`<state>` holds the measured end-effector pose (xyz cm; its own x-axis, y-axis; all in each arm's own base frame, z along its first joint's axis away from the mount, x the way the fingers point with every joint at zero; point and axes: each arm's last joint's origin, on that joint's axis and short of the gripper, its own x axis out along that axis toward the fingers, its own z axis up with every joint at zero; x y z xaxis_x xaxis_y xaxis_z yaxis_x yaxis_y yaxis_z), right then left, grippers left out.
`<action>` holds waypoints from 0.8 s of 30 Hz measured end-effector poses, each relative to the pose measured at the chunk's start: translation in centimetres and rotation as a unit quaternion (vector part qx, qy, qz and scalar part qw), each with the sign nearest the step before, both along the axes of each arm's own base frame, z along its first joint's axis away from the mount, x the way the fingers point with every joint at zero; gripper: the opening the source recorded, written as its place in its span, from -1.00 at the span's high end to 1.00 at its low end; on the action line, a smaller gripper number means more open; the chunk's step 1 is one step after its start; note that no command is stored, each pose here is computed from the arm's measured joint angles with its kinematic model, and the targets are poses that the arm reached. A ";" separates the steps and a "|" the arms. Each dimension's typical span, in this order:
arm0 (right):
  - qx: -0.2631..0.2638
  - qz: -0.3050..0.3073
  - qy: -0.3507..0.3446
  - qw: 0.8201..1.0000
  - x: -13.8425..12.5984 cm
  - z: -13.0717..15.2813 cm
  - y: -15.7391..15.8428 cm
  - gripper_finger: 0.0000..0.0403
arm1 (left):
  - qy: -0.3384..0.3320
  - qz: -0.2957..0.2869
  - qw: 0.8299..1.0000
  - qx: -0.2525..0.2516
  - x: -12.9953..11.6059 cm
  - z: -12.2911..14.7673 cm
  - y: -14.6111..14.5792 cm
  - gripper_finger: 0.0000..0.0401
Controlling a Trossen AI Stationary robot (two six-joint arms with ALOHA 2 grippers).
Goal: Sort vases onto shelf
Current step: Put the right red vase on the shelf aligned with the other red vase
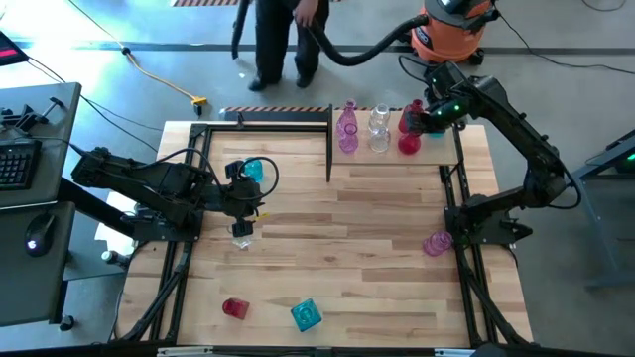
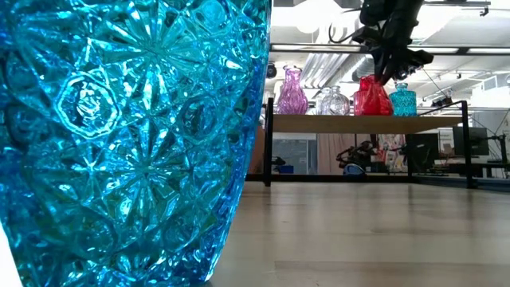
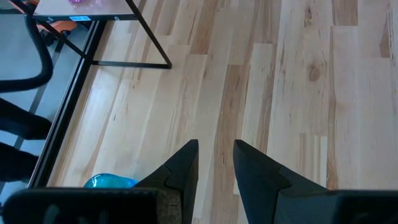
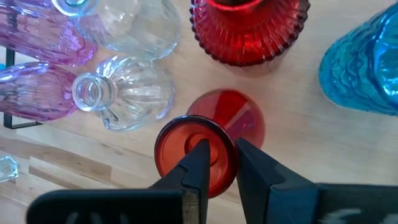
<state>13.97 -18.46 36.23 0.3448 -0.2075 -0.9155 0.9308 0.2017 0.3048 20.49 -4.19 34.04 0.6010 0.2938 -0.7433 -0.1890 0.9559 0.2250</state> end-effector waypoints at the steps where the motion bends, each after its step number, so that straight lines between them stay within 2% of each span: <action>1: -0.002 0.000 -0.001 1.000 0.0 0.0 0.0 0.74 | 0.000 0.000 1.000 0.000 0.0 0.0 0.0 0.55; 17: -0.038 0.000 0.002 0.999 0.2 0.2 -0.5 0.74 | 0.000 0.000 1.000 0.000 0.0 0.0 0.0 0.55; 24: -0.030 0.002 0.002 1.000 0.2 0.1 -0.4 0.74 | 0.000 0.000 1.000 0.000 0.0 0.0 0.0 0.55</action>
<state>14.12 -18.83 36.38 0.3414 -0.2599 -0.9033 0.9313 0.2232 0.2878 20.49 -4.19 34.04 0.6009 0.2940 -0.7432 -0.1892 0.9558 0.2252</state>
